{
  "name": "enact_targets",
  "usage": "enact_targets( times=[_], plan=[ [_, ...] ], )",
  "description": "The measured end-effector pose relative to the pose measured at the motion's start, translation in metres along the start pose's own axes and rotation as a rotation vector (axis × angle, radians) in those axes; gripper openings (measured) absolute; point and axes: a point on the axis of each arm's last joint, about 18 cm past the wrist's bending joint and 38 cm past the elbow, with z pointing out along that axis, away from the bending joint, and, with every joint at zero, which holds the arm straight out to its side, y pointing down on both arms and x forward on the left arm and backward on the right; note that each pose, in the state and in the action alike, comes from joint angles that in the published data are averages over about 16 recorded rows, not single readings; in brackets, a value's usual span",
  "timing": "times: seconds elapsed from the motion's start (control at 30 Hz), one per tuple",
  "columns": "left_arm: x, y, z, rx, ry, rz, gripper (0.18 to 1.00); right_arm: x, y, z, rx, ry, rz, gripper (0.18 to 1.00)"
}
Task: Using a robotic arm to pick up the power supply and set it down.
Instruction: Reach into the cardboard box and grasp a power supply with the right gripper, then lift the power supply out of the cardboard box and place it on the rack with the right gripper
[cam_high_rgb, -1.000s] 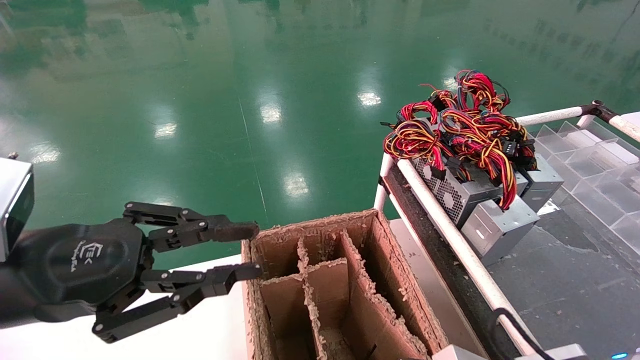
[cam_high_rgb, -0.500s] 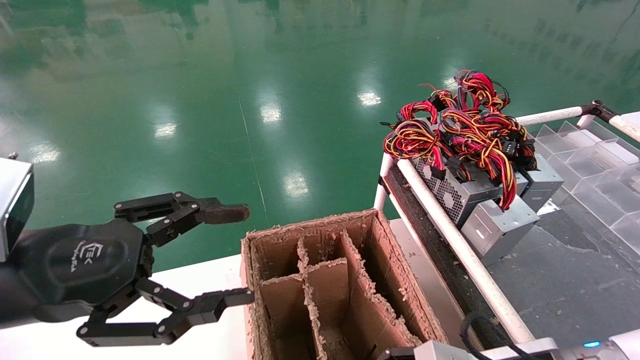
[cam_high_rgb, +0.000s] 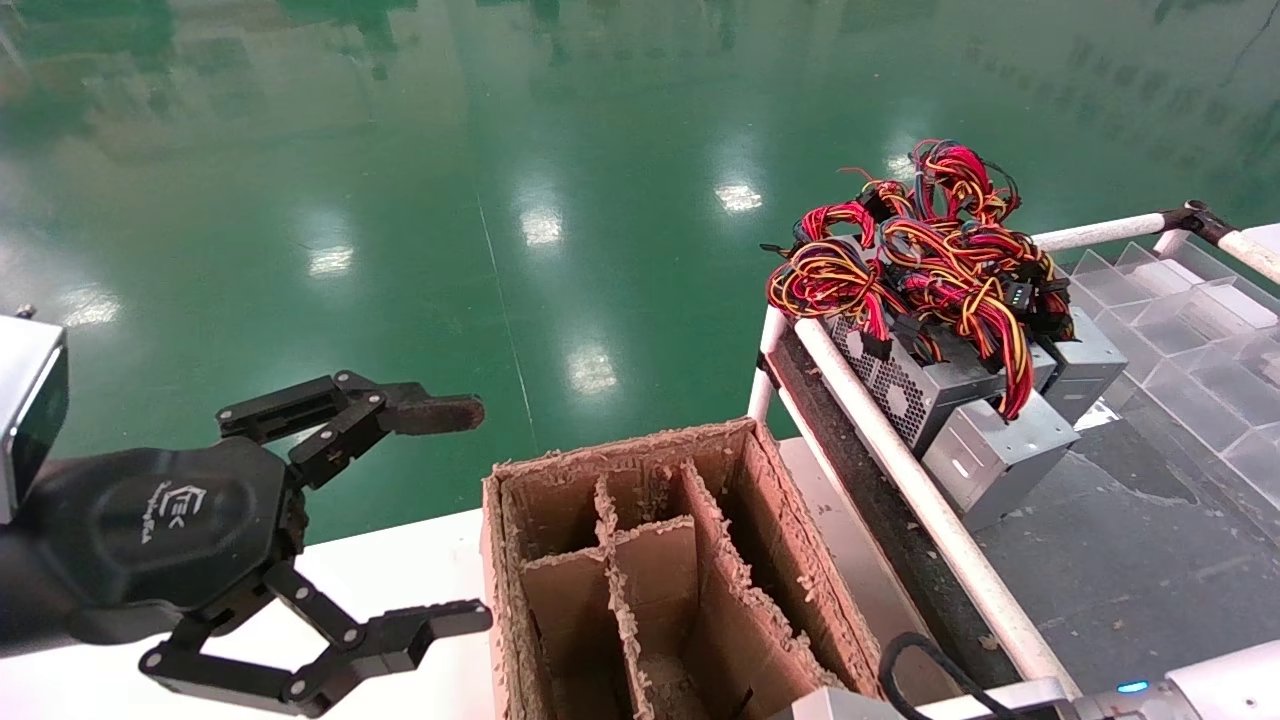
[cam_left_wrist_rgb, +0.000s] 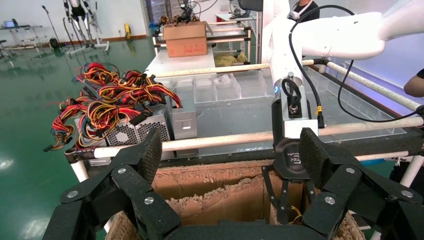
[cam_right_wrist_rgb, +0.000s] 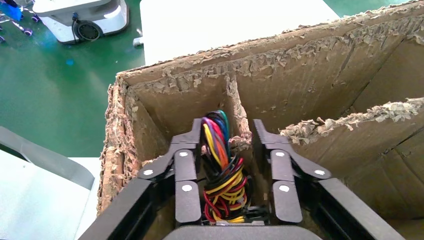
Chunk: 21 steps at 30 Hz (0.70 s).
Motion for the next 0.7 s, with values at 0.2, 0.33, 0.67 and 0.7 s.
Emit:
enact_targets(
  times=[0.2,0.33,0.67,0.7],
  plan=[
    [0.0,0.0,0.0,0.0,0.0,0.0,0.982,-0.002,0.0,0.001,0.003,-0.006,-0.006,0.392],
    [0.0,0.0,0.0,0.0,0.0,0.0,0.997,-0.004,-0.001,-0.001,0.01,-0.008,-0.01,0.322],
    [0.0,0.0,0.0,0.0,0.0,0.0,1.001,-0.004,-0.01,-0.019,0.058,0.047,-0.03,0.247],
    [0.0,0.0,0.0,0.0,0.0,0.0,1.001,-0.003,-0.012,-0.023,0.066,0.058,-0.034,0.244]
  ],
)
